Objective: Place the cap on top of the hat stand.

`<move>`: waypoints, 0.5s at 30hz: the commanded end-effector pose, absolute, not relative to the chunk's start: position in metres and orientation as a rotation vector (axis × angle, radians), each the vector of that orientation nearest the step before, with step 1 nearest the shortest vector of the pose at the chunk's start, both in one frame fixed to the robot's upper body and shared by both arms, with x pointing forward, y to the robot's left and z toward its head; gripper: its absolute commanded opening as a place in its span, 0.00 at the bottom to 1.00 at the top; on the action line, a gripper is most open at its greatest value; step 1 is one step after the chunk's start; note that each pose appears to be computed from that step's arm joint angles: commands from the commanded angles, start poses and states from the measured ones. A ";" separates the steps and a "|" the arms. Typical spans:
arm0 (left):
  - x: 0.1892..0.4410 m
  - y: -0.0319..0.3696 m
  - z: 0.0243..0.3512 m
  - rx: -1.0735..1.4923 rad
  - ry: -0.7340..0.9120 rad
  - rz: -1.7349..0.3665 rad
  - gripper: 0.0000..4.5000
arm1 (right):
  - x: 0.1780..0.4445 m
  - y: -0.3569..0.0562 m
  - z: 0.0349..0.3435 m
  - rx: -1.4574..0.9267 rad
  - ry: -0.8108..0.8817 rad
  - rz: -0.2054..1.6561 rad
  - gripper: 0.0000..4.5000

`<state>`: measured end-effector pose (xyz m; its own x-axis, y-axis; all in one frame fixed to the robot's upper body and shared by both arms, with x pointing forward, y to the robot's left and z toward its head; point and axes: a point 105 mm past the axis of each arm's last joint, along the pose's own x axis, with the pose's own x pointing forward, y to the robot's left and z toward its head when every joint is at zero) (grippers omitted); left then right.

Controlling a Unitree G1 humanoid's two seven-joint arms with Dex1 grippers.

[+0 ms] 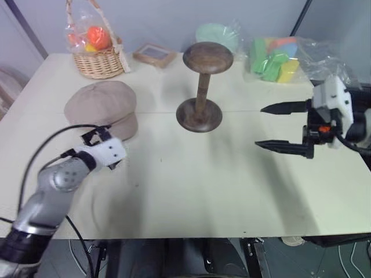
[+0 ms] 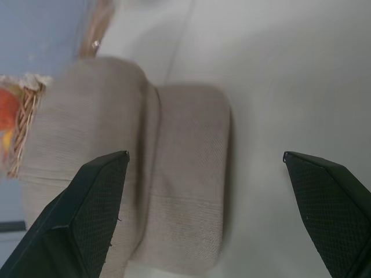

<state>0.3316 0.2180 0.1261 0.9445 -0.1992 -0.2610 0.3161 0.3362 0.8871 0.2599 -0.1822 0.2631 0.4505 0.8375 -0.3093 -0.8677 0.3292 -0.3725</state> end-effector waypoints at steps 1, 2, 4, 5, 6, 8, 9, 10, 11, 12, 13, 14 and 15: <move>0.349 0.216 0.128 1.243 0.079 -0.232 1.00 | 0.248 -0.179 0.283 -0.568 0.001 1.085 0.99; 0.353 0.215 0.124 1.245 0.089 -0.214 1.00 | 0.247 -0.178 0.286 -0.568 -0.008 1.079 0.99; 0.360 0.213 0.118 1.261 0.099 -0.199 1.00 | 0.245 -0.177 0.290 -0.565 -0.021 1.071 0.99; 0.365 0.214 0.115 1.255 0.110 -0.171 1.00 | 0.244 -0.176 0.293 -0.565 -0.029 1.068 0.99; 0.371 0.218 0.113 1.270 0.121 -0.123 1.00 | 0.242 -0.175 0.295 -0.566 -0.038 1.065 0.99; 0.378 0.226 0.108 1.271 0.146 -0.046 1.00 | 0.240 -0.174 0.298 -0.567 -0.049 1.061 0.99; 0.381 0.229 0.106 1.266 0.158 -0.021 1.00 | 0.240 -0.174 0.299 -0.567 -0.051 1.060 0.99; 0.383 0.230 0.105 1.271 0.160 -0.005 1.00 | 0.239 -0.173 0.300 -0.568 -0.054 1.059 0.99; 0.385 0.233 0.103 1.267 0.169 0.015 1.00 | 0.239 -0.173 0.302 -0.568 -0.059 1.056 0.99; 0.387 0.235 0.103 1.275 0.173 0.040 1.00 | 0.239 -0.173 0.303 -0.569 -0.065 1.051 0.99; 0.389 0.237 0.103 1.282 0.173 0.061 1.00 | 0.239 -0.173 0.304 -0.569 -0.070 1.047 0.99; 0.390 0.240 0.102 1.276 0.182 0.081 1.00 | 0.240 -0.174 0.305 -0.566 -0.074 1.042 0.99; 0.391 0.243 0.102 1.271 0.188 0.101 1.00 | 0.240 -0.174 0.305 -0.565 -0.077 1.039 0.99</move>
